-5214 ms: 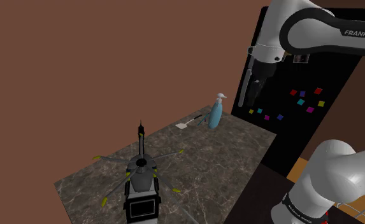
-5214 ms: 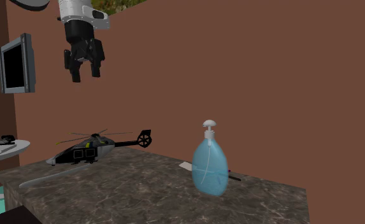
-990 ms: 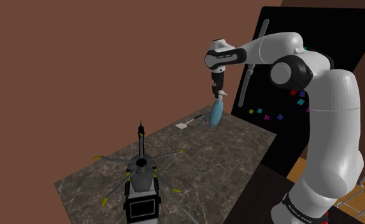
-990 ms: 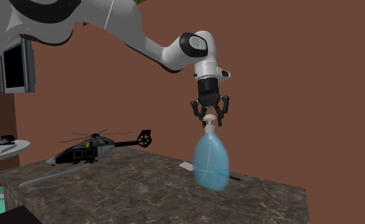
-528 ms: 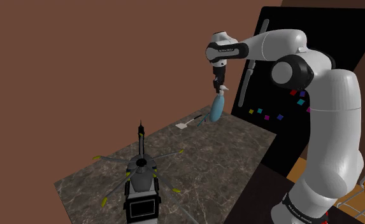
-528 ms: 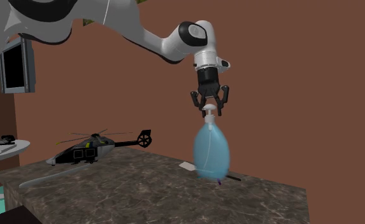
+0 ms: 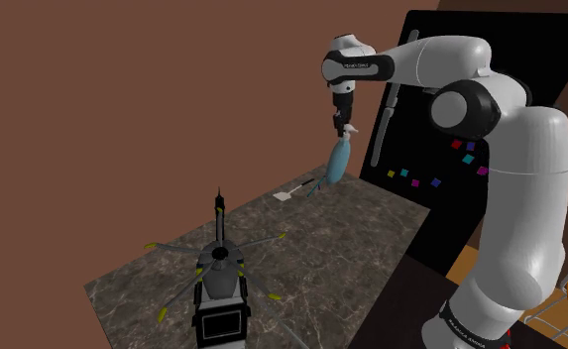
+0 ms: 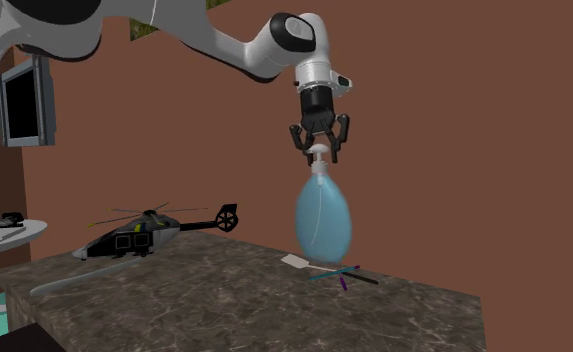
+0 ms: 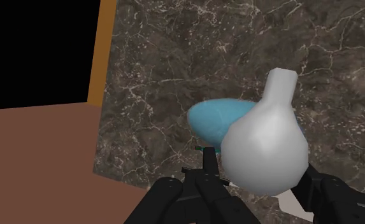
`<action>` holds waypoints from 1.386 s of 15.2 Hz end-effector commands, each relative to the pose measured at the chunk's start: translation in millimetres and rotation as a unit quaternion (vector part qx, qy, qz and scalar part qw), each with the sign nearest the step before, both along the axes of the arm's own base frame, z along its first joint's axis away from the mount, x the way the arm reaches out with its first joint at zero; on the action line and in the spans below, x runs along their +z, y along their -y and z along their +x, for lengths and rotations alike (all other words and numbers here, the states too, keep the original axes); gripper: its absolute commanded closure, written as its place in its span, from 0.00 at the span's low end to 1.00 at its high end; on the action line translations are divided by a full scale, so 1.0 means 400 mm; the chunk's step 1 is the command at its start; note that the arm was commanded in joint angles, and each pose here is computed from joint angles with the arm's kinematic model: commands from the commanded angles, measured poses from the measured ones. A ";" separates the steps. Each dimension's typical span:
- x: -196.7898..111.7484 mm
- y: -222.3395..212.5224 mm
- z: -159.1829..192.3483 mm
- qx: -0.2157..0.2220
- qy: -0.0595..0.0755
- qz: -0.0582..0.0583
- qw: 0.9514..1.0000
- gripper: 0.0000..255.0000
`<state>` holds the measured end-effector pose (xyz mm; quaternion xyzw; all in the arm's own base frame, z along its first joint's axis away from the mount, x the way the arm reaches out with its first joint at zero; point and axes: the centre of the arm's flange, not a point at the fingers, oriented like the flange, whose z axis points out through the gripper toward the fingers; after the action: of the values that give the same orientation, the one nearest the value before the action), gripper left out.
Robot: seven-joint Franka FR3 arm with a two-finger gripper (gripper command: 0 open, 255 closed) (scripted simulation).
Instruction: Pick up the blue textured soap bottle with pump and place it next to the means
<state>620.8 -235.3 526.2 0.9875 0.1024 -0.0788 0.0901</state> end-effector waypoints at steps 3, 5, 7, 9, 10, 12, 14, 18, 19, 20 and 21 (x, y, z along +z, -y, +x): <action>0.067 -0.097 -0.060 0.000 0.000 0.000 1.000 1.00; 0.098 -0.147 -0.089 0.000 0.000 0.000 1.000 1.00; 0.130 -0.197 -0.118 0.000 0.000 0.000 1.000 1.00; 0.162 -0.247 -0.147 0.000 0.000 0.000 1.000 1.00; 0.178 -0.272 -0.161 0.000 0.000 0.000 1.000 1.00; 0.210 -0.322 -0.190 0.000 0.000 0.000 1.000 1.00; 0.241 -0.372 -0.219 0.000 0.000 0.000 1.000 1.00; 0.305 -0.472 -0.277 0.000 0.000 0.000 1.000 1.00; 0.321 -0.498 -0.292 0.000 0.000 0.000 1.000 1.00; 0.337 -0.523 -0.306 0.000 0.000 0.000 1.000 1.00; 0.353 -0.548 -0.321 0.000 0.000 0.000 1.000 1.00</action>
<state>499.3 -26.4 661.2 0.9875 0.1029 -0.0785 0.0899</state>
